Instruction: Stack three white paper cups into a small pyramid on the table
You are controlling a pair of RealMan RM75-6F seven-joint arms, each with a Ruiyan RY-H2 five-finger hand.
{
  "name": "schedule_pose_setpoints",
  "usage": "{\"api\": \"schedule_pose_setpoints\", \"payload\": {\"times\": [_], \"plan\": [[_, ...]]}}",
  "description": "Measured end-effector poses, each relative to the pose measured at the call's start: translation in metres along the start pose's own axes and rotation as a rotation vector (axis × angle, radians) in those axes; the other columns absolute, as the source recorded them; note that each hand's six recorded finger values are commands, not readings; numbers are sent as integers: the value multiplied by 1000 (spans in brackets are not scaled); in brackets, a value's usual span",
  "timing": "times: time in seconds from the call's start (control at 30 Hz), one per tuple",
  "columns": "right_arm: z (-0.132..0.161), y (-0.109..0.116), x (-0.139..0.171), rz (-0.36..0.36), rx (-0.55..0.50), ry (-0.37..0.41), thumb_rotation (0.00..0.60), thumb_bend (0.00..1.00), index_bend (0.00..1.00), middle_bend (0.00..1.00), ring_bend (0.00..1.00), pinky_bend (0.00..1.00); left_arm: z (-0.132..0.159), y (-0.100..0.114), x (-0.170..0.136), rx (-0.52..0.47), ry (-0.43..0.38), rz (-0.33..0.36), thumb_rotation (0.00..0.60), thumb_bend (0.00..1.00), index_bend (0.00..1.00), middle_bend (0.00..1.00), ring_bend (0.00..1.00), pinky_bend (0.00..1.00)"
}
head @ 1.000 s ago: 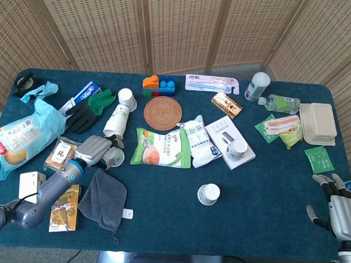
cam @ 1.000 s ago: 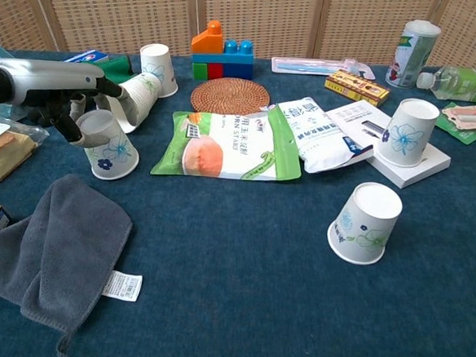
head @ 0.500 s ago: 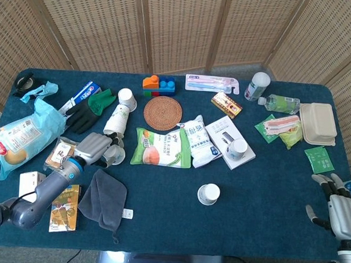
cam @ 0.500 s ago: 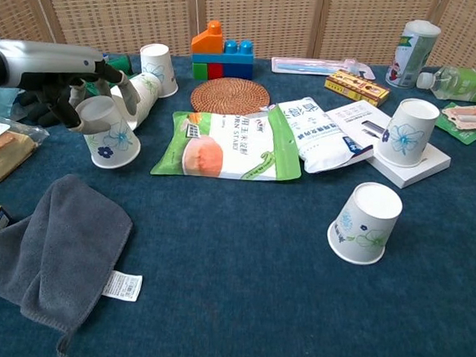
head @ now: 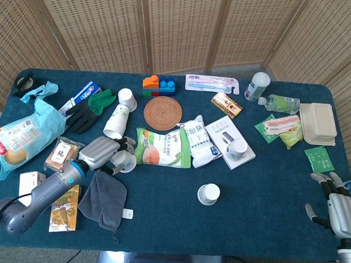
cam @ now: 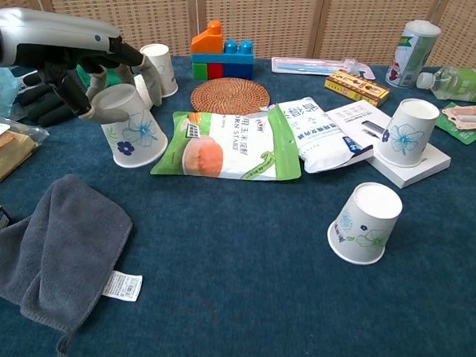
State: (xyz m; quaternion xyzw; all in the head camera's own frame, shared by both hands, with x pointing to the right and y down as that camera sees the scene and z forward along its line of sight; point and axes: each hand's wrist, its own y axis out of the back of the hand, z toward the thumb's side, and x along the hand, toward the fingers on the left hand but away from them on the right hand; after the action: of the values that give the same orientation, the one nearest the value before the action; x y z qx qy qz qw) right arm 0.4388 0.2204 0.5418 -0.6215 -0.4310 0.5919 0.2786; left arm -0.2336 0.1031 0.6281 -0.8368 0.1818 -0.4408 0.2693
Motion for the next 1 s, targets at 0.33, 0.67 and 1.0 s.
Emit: {"api": "schedule_pose_setpoints", "payload": {"times": [0.33, 0.67, 1.0], "plan": [[12, 0, 0, -7, 5, 55, 600, 382, 174, 191, 29, 216, 50, -16, -2, 16, -153, -46, 600, 471, 315, 208, 339, 591], [25, -2, 2, -4, 4, 110, 600, 382, 173, 190, 29, 216, 79, -34, 11, 50, -220, -81, 600, 470, 314, 207, 339, 589], [23, 2, 8, -11, -1, 113, 600, 380, 173, 191, 29, 216, 94, -49, 31, 80, -235, -106, 600, 470, 314, 207, 339, 587]]}}
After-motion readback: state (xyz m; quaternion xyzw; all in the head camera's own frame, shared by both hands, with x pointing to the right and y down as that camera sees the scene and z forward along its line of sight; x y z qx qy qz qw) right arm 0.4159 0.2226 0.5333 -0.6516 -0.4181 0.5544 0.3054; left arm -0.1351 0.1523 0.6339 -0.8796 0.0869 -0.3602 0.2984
